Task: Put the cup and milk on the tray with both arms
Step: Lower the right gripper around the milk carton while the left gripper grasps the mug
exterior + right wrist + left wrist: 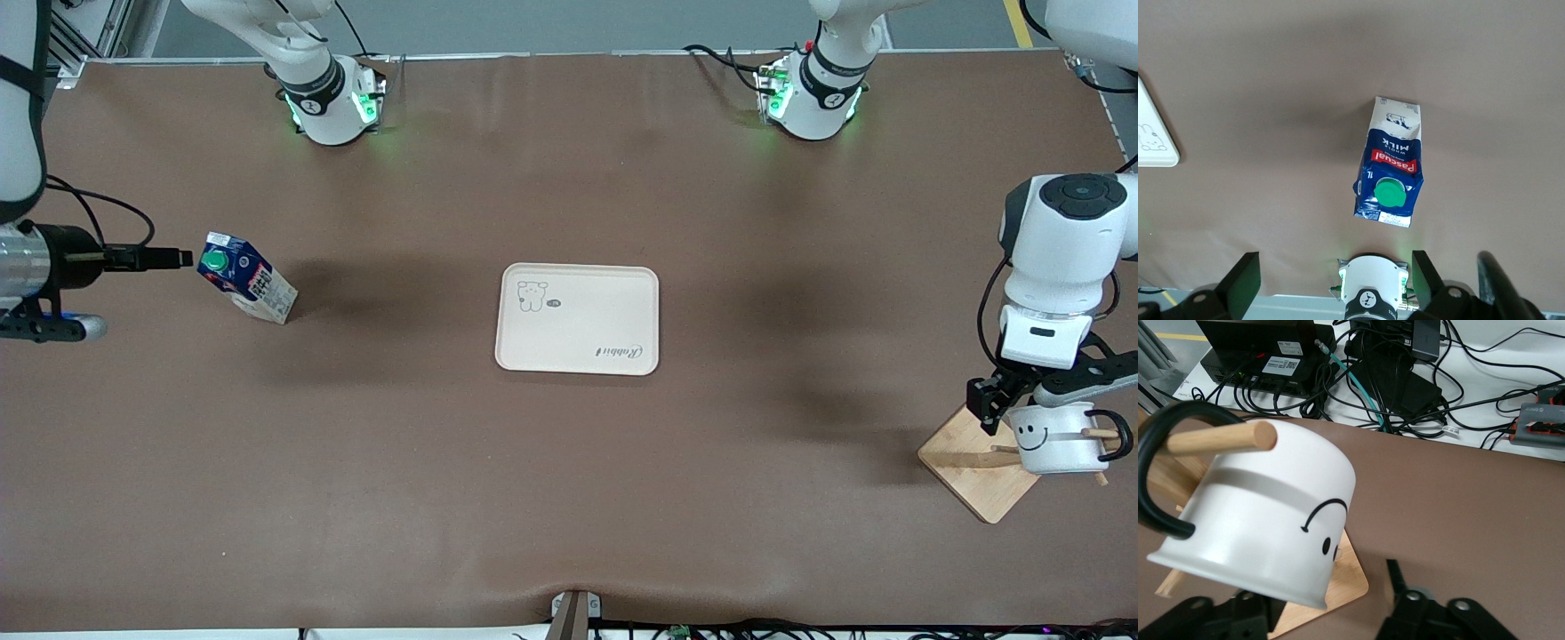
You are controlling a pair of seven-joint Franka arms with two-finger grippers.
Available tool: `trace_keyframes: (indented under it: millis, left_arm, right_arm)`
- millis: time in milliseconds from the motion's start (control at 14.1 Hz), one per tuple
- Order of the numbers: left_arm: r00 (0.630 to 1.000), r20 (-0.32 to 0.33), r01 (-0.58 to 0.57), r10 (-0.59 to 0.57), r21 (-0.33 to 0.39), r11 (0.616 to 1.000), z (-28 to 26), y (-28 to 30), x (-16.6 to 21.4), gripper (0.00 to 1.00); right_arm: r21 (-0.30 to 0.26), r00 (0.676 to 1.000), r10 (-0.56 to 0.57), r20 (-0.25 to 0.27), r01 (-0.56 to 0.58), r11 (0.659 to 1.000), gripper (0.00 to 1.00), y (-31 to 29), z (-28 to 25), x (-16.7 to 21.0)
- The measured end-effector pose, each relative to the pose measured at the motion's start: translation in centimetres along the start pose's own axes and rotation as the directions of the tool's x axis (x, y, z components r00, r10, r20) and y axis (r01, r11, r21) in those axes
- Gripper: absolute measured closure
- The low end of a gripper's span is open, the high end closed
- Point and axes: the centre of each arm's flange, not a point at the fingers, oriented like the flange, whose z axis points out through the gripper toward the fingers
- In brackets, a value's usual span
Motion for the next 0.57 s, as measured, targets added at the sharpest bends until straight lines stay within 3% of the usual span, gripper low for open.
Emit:
trace_keyframes:
  millis: [142,356,498,569]
  left_arm:
    - [1.0,-0.004,-0.001,0.001,0.0,1.0,0.0,0.0,0.2,0.42]
    - [1.0,-0.012,-0.023,0.023,0.005,1.0,0.2,0.1,0.5,0.47]
    - [0.999,-0.014,-0.032,0.032,0.007,0.999,0.4,0.2,0.5,0.62]
    - [0.999,-0.015,-0.033,0.033,0.007,0.999,0.4,0.2,0.5,0.63]
  right_arm:
    - [0.0,0.999,0.016,0.05,-0.016,1.0,0.0,0.2,1.6,0.6]
    - [-0.058,0.999,0.032,0.003,-0.031,0.998,0.0,0.7,3.7,2.2]
    - [-0.08,1.0,0.03,-0.005,-0.03,0.996,0.0,0.4,4.5,2.6]
    - [-0.087,0.999,0.03,-0.016,-0.031,0.996,0.0,0.4,5.0,2.6]
